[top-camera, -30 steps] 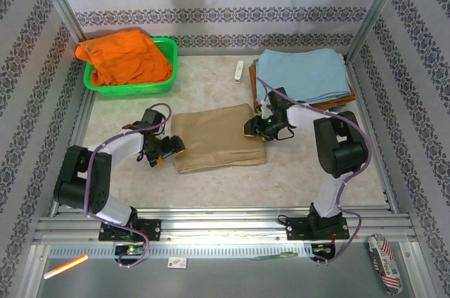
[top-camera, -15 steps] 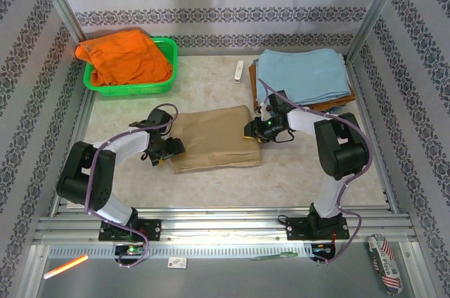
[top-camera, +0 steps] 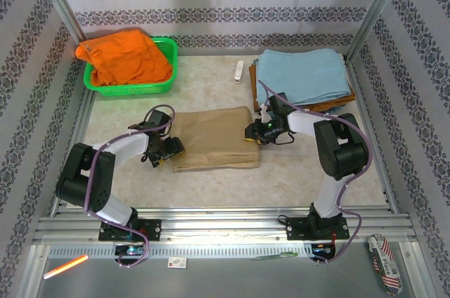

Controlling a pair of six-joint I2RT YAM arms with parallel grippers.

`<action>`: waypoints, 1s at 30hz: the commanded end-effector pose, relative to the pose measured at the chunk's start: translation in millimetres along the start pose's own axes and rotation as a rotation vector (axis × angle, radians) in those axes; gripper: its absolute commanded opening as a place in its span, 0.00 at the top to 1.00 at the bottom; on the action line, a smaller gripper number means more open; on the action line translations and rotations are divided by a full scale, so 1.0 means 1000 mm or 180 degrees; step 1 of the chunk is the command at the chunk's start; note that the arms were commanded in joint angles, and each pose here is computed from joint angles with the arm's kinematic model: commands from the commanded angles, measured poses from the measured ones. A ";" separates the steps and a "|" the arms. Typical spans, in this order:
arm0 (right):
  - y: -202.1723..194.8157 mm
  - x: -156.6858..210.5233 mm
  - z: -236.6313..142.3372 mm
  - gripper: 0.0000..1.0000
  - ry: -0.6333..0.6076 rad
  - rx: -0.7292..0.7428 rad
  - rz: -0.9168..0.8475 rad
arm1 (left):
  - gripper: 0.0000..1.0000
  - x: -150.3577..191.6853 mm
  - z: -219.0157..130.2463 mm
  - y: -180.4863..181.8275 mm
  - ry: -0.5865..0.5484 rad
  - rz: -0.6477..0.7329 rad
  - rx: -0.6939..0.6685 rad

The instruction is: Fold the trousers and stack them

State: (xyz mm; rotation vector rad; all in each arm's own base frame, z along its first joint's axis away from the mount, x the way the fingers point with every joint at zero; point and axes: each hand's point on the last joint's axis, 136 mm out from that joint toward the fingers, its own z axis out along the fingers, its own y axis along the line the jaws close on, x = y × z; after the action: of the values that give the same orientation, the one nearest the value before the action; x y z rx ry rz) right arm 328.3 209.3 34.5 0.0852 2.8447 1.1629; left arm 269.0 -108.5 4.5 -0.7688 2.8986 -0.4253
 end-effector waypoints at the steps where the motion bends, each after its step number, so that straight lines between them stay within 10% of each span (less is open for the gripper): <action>1: 0.005 0.006 -0.006 0.69 0.0000 -0.0057 -0.0020 | 0.24 0.036 -0.022 -0.171 0.0207 0.1266 0.2865; 30: 0.003 0.007 -0.013 0.68 -0.0060 -0.0032 -0.0024 | 0.10 0.000 -0.021 -0.062 -0.0219 0.1418 0.0474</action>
State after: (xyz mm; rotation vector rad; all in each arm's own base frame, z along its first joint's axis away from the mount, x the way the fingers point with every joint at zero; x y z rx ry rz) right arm 322.9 204.4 37.8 0.0932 2.8363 1.1557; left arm 296.4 -167.8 52.7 -0.1110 2.7616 -0.6663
